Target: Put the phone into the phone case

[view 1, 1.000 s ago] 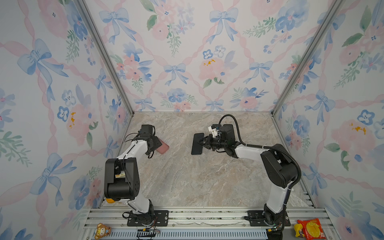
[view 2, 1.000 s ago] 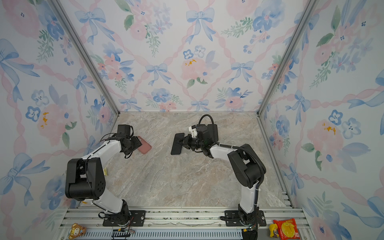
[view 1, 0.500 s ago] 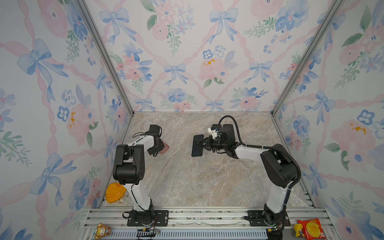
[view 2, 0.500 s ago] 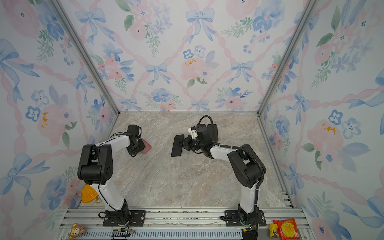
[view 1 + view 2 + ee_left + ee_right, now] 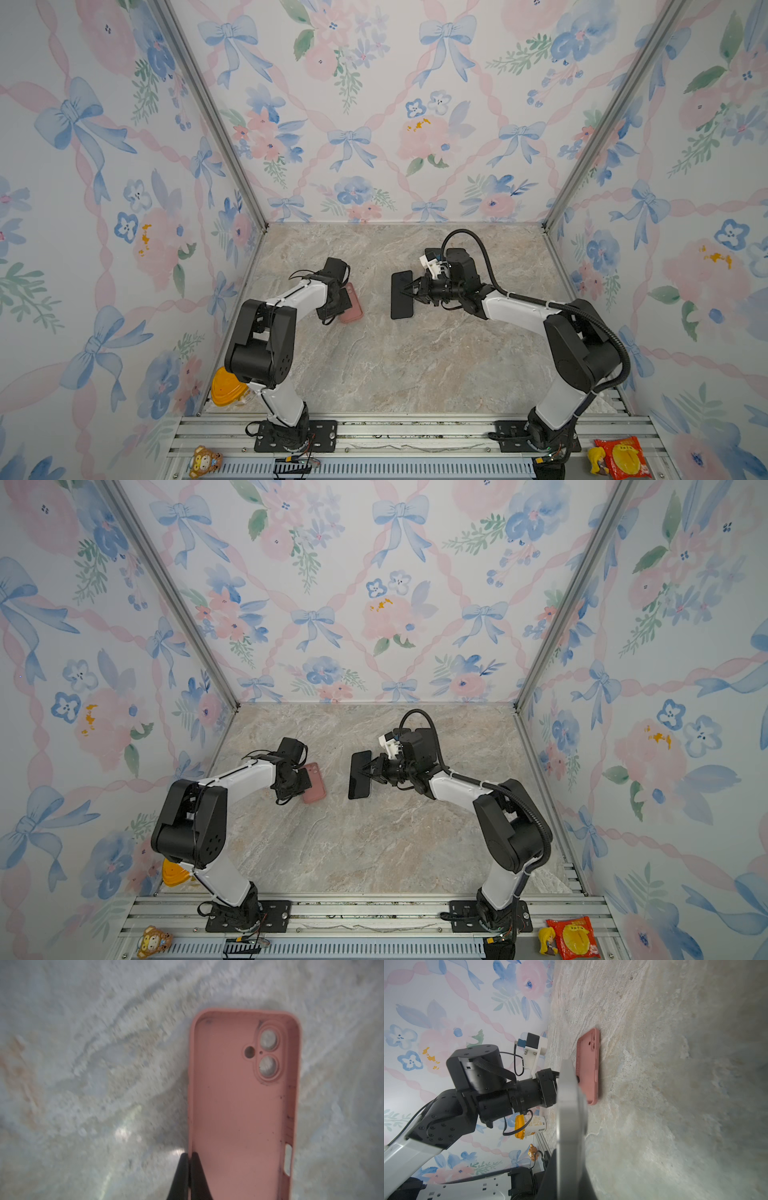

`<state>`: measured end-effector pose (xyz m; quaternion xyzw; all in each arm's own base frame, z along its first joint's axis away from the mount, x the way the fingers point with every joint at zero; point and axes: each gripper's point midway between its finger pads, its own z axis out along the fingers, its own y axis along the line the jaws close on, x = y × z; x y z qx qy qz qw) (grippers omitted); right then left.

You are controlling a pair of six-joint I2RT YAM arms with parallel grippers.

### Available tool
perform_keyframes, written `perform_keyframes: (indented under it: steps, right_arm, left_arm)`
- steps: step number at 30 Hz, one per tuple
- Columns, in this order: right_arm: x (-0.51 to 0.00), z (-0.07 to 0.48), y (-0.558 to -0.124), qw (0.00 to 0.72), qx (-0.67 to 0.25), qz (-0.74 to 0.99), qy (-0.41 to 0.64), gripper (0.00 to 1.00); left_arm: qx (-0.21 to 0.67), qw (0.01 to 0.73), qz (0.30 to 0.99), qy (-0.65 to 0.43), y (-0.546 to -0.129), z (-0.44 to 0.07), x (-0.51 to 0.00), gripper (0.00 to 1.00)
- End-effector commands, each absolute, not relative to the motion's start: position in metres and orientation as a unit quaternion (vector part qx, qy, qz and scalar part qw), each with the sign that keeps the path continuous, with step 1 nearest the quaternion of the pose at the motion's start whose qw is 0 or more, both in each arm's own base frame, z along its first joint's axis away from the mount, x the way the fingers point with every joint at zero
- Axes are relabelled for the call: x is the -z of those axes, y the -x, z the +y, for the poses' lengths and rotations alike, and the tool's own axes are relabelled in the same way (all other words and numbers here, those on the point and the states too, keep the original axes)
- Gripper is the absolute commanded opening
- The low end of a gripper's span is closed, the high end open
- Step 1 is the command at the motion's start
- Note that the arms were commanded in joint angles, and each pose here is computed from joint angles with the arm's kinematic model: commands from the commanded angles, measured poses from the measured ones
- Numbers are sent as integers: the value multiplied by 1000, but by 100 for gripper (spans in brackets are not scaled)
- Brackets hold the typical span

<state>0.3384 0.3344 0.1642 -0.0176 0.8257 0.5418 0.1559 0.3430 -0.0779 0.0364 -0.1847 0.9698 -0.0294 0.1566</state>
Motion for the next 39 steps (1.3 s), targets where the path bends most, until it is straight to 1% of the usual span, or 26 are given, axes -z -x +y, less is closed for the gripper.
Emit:
perform_keyframes:
  steps: [1,5,8,13,14,15,16,19,22,25,28,30,31,33,35,36,38,39]
  right_arm:
    - [-175,318,-311,163,-529,831,53,0]
    - [-175,298,-283,171,-502,845,67,0]
    - [-174,284,-266,179,-486,852,74,0]
    - [-162,275,-251,171,-474,860,78,0]
    - [-160,275,-250,170,-472,861,81,0]
    - [-158,275,-249,167,-470,863,81,0]
    - [-157,274,-249,166,-469,864,83,0]
    - [-158,272,-250,167,-468,864,87,0]
    - [-157,267,-254,167,-463,866,87,0]
    - [-158,266,-258,165,-477,858,99,0]
    - [-156,265,-259,158,-485,853,107,0]
    - [-155,267,-257,151,-487,852,119,0]
    - [-159,270,-252,141,-501,844,130,0]
    - [-162,275,-247,131,-518,833,144,0]
    - [-163,278,-243,118,-529,826,156,0]
    - [-163,280,-243,113,-535,822,159,0]
    - [-166,285,-245,107,-552,810,166,0]
    - [-168,287,-246,104,-558,805,170,0]
  left_arm:
    - [55,136,969,198,-299,-108,-46,0]
    - [68,133,971,185,-247,-154,-44,0]
    - [74,116,971,198,-218,-177,-35,0]
    - [65,98,977,178,-200,-218,-23,0]
    - [68,89,979,171,-196,-228,-21,4]
    - [70,79,980,168,-191,-234,-19,13]
    - [74,70,981,165,-186,-240,-18,19]
    - [101,70,979,160,-180,-251,-28,32]
    - [144,91,973,154,-191,-268,-42,37]
    - [175,96,970,137,-199,-284,-42,37]
    - [186,115,969,120,-208,-278,-55,37]
    - [206,143,963,95,-219,-267,-74,42]
    - [227,157,958,74,-227,-261,-86,43]
    - [272,193,942,33,-246,-248,-113,41]
    - [324,230,918,0,-265,-232,-141,36]
    - [353,244,903,-6,-273,-227,-152,36]
    - [439,268,857,-36,-286,-228,-183,36]
    - [460,277,842,-51,-290,-230,-192,38]
